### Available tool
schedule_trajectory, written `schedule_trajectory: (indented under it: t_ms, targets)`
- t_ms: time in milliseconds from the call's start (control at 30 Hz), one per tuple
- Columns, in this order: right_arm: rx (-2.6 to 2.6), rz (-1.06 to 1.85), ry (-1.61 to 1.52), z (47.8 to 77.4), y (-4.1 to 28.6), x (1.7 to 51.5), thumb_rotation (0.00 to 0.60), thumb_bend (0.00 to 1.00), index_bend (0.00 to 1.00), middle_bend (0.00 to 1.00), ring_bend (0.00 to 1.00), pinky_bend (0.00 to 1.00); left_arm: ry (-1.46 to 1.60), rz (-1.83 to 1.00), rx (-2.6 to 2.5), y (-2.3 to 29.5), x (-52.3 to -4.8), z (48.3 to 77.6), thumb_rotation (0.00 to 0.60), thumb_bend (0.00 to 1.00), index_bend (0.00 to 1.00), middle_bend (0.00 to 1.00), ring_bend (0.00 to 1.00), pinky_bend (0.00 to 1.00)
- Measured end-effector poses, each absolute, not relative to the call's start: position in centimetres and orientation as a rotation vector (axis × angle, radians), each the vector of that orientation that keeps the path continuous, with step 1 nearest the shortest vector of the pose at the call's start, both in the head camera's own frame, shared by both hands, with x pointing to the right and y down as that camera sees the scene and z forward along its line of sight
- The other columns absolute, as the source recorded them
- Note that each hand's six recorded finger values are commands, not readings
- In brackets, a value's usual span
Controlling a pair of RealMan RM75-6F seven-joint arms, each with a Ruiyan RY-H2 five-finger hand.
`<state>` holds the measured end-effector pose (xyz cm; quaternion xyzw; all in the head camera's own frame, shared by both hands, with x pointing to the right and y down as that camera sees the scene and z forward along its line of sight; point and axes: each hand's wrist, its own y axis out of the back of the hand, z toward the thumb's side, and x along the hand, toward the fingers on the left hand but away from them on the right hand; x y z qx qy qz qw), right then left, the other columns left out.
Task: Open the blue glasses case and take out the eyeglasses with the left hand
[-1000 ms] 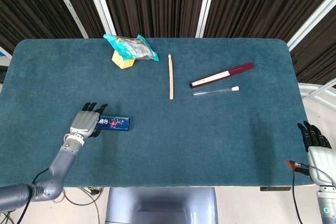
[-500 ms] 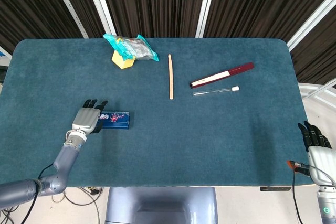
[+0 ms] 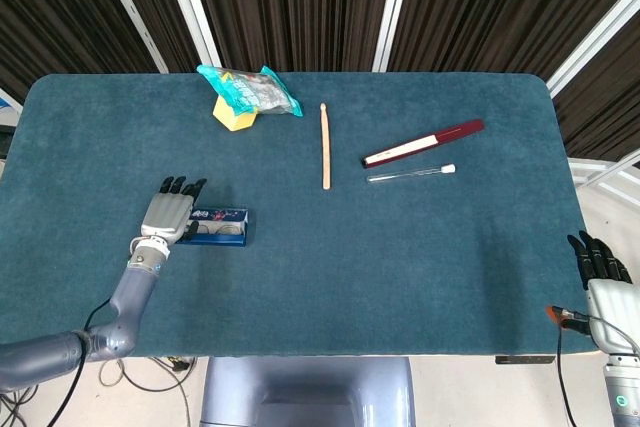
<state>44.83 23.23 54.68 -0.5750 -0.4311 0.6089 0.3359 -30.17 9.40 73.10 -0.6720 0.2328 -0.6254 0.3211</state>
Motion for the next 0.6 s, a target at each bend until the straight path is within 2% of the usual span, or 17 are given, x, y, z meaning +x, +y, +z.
schedule_trajectory:
  t_ms: [300, 433, 533, 600]
  targets:
    - [-1.498, 1.591, -1.128, 54.6, 23.3, 44.9, 0.600, 0.18, 0.00, 0.00, 0.00, 0.18, 0.848, -1.573, -1.673, 4.4, -29.2, 71.5, 0.600, 0.40, 0.00, 0.16, 0.00, 0.06]
    - [-1.496, 1.590, -1.129, 54.5, 23.3, 44.9, 0.600, 0.18, 0.00, 0.00, 0.00, 0.18, 0.862, -1.569, -1.694, 4.5, -29.2, 71.3, 0.600, 0.37, 0.00, 0.16, 0.00, 0.10]
    - [-1.497, 1.589, -1.129, 54.5, 23.3, 44.9, 0.600, 0.18, 0.00, 0.00, 0.00, 0.18, 0.835, -1.567, -1.720, 5.5, -29.4, 70.9, 0.600, 0.34, 0.00, 0.16, 0.03, 0.16]
    - [-1.498, 1.588, -1.129, 54.5, 23.3, 44.9, 0.600, 0.18, 0.00, 0.00, 0.00, 0.18, 0.806, -1.565, -1.741, 6.5, -29.7, 70.5, 0.600, 0.33, 0.01, 0.23, 0.13, 0.29]
